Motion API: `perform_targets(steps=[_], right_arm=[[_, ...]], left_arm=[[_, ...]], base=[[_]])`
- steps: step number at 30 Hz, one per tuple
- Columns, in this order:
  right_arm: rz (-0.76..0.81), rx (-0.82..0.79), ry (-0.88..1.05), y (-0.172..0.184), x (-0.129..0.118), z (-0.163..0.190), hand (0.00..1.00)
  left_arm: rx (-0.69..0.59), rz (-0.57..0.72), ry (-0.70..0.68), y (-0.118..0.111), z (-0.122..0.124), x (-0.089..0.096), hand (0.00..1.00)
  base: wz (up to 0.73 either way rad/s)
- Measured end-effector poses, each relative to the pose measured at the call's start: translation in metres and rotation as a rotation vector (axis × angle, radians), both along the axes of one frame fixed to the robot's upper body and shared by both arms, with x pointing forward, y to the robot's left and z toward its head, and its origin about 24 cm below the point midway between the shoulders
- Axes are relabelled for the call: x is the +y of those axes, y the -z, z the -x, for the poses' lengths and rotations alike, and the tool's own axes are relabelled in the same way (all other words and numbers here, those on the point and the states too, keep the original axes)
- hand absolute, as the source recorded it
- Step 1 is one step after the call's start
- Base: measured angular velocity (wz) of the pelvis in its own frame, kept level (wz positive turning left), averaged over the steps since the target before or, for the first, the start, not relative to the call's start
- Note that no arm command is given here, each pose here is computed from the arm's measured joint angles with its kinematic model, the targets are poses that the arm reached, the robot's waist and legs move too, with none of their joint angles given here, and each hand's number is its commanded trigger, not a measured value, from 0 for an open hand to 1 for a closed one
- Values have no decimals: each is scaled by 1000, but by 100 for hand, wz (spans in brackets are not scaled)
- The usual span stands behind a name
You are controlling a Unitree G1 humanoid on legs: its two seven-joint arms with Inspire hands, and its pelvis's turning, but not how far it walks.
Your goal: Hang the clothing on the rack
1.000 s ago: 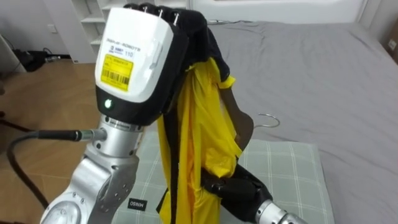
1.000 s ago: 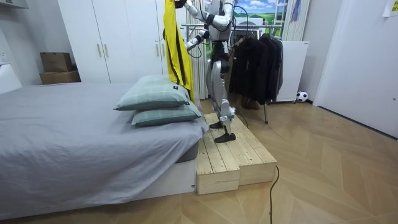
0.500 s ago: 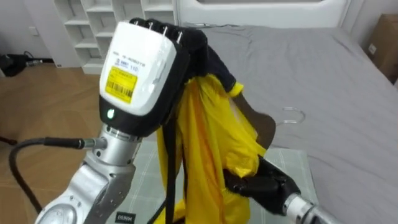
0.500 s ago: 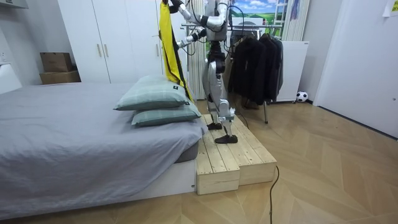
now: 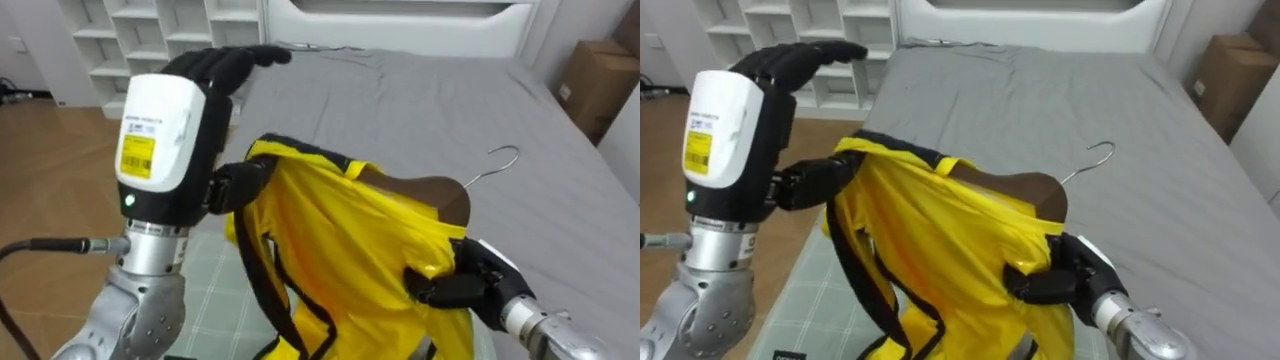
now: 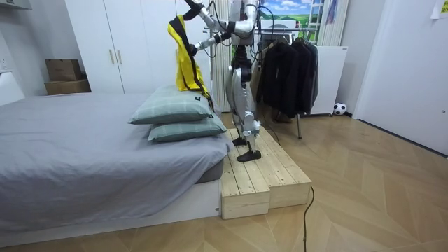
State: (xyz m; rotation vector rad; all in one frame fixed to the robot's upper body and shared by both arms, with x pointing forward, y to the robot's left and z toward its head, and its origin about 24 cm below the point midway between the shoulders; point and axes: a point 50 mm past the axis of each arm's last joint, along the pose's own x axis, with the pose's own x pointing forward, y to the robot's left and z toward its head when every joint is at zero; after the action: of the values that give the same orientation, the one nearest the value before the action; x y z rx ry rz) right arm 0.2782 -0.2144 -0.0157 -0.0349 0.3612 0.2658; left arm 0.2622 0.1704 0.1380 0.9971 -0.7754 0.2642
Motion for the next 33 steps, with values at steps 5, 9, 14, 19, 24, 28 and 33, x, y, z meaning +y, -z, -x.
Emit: perform_targets(steps=[5, 9, 14, 19, 24, 28, 33], right_arm=[[25, -51, -26, -10, 3, 0, 100], [100, -57, -35, -9, -2, 4, 100], [140, -61, -17, -9, -7, 6, 100], [147, -61, -18, -9, -8, 6, 100], [189, -66, -15, -11, -12, 5, 100], [257, -88, 2, -16, -20, 4, 100], [340, -117, 83, -25, -38, 2, 100]], left_arm=[[71, 63, -37, 8, -1, 15, 0], [145, 56, -51, 22, 2, 19, 0], [228, 166, -52, 35, 0, 23, 0], [306, 259, -58, 44, -1, 32, 0], [373, 297, -69, 51, -2, 37, 0], [430, 290, -110, 61, 0, 49, 0], [479, 406, -239, 72, 8, 83, 0]], base=[[0], [0], [-1], [-1], [0], [0], [0]])
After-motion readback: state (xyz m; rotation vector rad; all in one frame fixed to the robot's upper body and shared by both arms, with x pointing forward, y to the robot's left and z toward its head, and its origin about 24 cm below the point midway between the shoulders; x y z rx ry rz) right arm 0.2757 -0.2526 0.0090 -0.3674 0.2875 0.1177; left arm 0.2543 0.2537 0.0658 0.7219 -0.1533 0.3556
